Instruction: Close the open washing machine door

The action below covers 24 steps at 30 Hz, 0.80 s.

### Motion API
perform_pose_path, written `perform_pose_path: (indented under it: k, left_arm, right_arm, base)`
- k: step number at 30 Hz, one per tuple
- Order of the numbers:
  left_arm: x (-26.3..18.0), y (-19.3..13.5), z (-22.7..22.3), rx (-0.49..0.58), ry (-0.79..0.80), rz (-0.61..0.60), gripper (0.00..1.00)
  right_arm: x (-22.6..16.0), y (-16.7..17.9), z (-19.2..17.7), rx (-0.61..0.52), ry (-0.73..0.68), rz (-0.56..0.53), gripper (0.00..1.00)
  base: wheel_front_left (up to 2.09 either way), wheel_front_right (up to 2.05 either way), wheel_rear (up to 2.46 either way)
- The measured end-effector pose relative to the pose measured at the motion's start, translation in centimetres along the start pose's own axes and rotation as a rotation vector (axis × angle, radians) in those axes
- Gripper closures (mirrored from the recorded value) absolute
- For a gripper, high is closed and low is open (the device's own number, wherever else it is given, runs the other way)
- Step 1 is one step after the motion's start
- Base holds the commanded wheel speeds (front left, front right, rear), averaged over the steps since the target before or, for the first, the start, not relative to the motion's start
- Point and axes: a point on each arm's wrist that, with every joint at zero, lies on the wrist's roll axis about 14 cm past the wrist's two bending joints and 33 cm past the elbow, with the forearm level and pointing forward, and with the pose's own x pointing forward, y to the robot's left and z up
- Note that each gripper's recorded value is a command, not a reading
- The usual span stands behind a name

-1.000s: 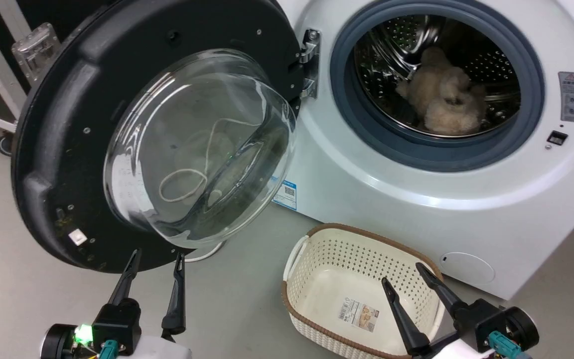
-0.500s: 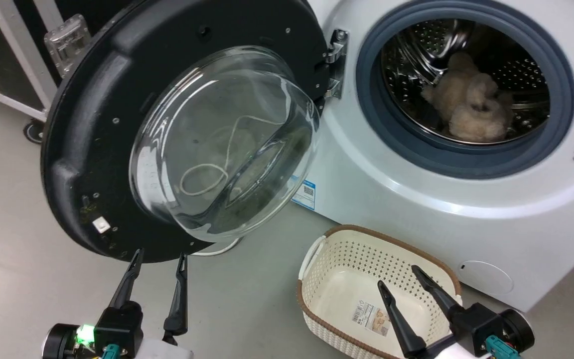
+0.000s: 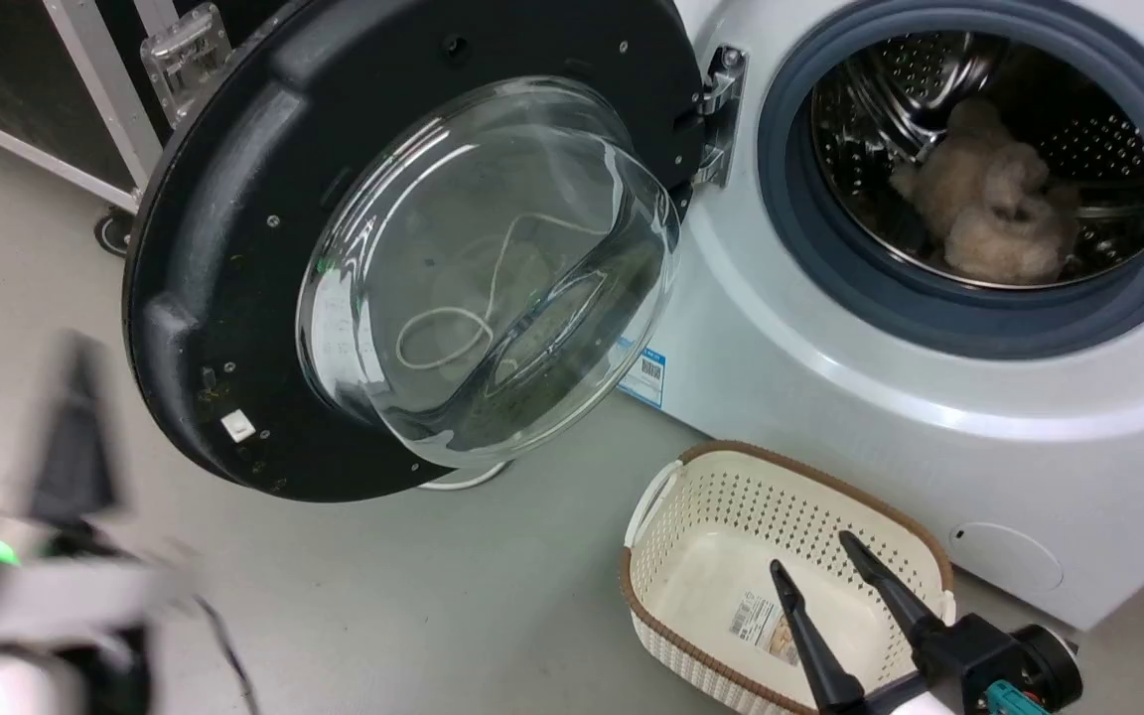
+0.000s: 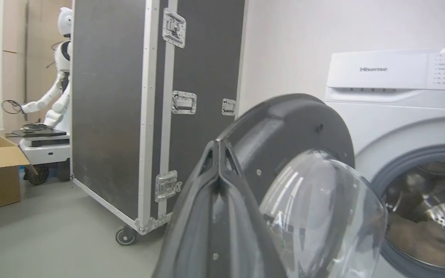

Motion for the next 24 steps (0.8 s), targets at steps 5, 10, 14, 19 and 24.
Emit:
perform_pose_path:
  k: [5,10,14,19,24]
  left_arm:
    - [4.5,4.6,2.2,-0.104,-0.068,0.101,1.00]
    - [9.0,7.3,-0.8,-0.338,0.099,0.185,1.00]
    - [10.6,9.1,-4.3,-0.492,0.255,0.262,1.00]
    - [11.0,8.7,-8.6,-0.771,0.430,0.324,1.00]
    - [10.2,6.1,-11.2,-0.985,0.617,0.266,1.00]
  right_arm:
    - [-0.1,-0.7,-0.6,0.003,0.010,-0.014,0.00]
    - [-0.7,-2.4,-1.7,0.011,0.032,-0.055,0.00]
    - [-1.2,-3.5,-2.3,0.014,0.046,-0.087,0.00]
    - [-2.1,-5.0,-2.8,0.007,0.062,-0.125,0.00]
    - [-2.5,-5.3,-2.8,0.004,0.066,-0.137,0.00]
  base:
    - [0.00,0.00,0.00]
    - [0.00,0.00,0.00]
    - [0.00,0.00,0.00]
    - [0.00,0.00,0.00]
    - [0.00,0.00,0.00]
